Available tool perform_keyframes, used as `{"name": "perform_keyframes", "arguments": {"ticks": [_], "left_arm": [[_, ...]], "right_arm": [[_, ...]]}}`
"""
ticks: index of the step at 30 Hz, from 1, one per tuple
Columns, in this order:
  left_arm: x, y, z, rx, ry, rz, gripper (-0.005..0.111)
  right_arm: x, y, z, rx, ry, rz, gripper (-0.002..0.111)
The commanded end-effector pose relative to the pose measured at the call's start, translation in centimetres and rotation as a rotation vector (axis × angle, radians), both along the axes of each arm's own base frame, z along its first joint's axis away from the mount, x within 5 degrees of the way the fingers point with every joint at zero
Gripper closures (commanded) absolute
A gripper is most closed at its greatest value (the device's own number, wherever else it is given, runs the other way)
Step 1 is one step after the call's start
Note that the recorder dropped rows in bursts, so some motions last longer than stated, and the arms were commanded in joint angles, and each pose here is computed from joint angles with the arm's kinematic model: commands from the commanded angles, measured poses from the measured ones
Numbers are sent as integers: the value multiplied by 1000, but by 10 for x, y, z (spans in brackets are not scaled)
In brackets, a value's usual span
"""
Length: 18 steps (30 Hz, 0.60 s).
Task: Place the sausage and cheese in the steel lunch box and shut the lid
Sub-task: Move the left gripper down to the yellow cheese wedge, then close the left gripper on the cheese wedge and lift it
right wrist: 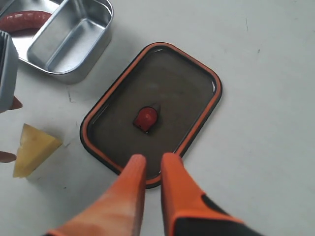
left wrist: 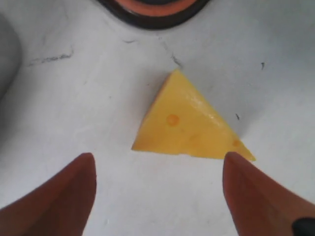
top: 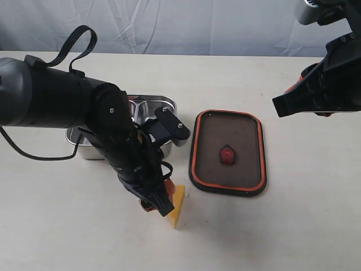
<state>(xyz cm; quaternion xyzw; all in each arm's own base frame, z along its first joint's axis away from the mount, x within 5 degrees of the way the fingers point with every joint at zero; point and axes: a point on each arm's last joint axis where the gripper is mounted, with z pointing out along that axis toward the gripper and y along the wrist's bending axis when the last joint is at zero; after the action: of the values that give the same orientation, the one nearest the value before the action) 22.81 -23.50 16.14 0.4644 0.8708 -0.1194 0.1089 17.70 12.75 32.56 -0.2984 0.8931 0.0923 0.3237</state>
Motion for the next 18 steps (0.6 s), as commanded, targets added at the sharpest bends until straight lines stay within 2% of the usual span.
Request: {"name": "perform_keyframes", "arguments": {"ticks": [1,6,9,13,18], "left_arm": [[-2,-7,2,-53,4,-47,39],[-1,-12,9,-75,5,-74,33],[0,-12,8,-72,-38,-160,31],[1,-13,7,-74,-45,-160,31],[4,-15,-12,-47,-11,-150,31]], "right_arm": [[0,-2,1,-5,-18,-3,94],[1,-2,1,-7,-22,-3,94],[1,-3,1,-14,-27,-2,94],[1,-3,1,-12,-28,-2,94],[2,-2,2,2,-40,-15,94]]}}
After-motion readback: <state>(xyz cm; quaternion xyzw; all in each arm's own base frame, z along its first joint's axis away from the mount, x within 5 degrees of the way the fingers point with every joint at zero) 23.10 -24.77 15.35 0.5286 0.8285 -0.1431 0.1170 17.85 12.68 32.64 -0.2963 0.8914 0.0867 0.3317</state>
